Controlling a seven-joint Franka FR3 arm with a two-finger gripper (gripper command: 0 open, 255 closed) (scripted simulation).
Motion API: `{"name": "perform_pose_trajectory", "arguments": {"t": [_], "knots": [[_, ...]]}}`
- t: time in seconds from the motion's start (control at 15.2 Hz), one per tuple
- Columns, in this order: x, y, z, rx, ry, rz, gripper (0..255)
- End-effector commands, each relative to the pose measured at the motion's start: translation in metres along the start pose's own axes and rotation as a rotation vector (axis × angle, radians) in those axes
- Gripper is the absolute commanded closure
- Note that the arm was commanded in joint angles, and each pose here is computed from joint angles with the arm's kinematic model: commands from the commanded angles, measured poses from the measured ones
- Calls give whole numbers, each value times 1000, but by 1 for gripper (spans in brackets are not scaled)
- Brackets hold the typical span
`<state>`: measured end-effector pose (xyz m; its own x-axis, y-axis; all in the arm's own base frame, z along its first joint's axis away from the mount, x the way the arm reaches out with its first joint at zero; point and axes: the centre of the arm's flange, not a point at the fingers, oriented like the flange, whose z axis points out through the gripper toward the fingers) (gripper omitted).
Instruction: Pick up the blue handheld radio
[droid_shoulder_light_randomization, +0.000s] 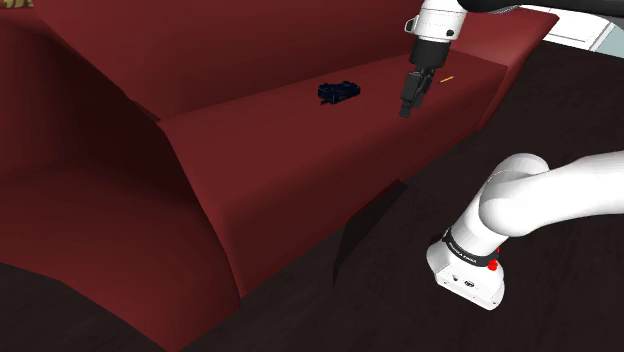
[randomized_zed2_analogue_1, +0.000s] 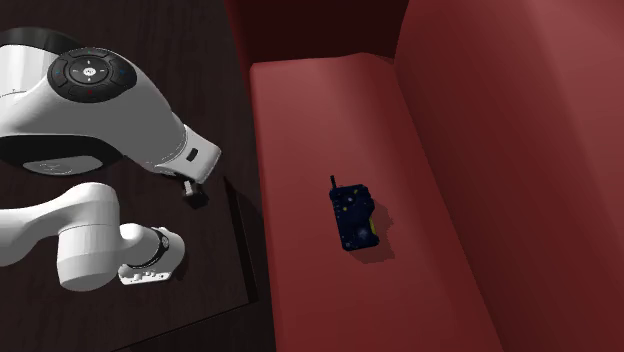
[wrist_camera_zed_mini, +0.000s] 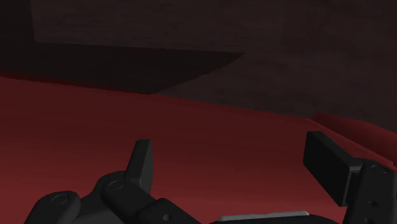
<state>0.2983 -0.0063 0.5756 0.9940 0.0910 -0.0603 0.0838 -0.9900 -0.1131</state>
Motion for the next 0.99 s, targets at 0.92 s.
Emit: {"name": "perform_pose_trajectory", "arguments": {"t": [0.92], "knots": [[146,99,18,-47,-27,-718,0]]}}
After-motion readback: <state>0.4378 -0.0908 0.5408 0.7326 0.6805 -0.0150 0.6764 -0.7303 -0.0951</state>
